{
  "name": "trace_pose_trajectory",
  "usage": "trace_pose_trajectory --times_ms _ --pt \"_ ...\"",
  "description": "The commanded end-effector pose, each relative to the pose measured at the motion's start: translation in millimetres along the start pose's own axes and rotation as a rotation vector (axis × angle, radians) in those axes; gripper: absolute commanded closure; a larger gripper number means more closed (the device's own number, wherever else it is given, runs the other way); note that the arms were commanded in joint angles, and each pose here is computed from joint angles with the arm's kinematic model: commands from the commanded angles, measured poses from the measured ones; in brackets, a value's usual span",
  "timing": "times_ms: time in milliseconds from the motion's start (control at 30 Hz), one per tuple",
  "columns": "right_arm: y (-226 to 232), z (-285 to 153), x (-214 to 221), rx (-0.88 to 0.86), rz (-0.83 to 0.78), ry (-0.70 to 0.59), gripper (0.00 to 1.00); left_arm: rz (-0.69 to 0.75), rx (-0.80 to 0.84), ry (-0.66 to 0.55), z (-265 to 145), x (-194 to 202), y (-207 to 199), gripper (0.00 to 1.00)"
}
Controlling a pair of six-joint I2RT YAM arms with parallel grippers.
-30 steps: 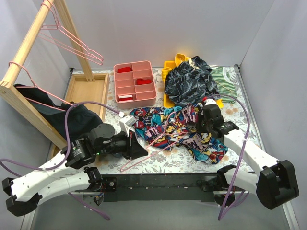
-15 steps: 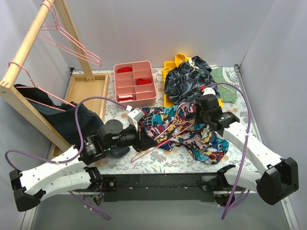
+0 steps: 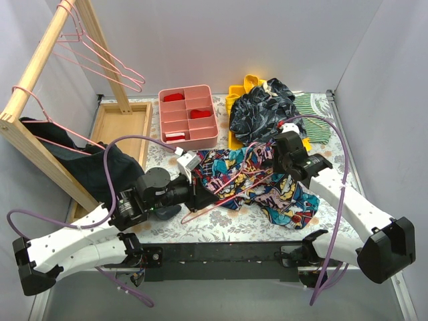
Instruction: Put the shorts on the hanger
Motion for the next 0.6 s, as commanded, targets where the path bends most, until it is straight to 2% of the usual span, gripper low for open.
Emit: trace_pose_trajectory --times_ms 0,367,567 --pt "-0.6 -0.4 -6.5 0.029 0.0 -0.02 0.99 0.033 0.036 -0.044 -10.2 -10.1 -7.0 1.0" --pt "4.2 -2.3 -8.4 -0.003 0.012 -0.016 0.99 0.032 0.015 -0.028 -8.7 4.3 0.9 1.0" --pt "18.2 -32.4 -26.7 -0.122 0.042 -0.037 0.99 0.045 0.007 -0.097 7.6 7.6 9.1 1.0"
Point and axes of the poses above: each gripper's point midway between its finger pads, its own z axis out along the fingers, its own y axis along the line the jaws close on, x = y × z, the point moved 6 cm from there along -z, back along the fingers, and after that the axes turned 11 degrees about z, right-handed, at the moved point
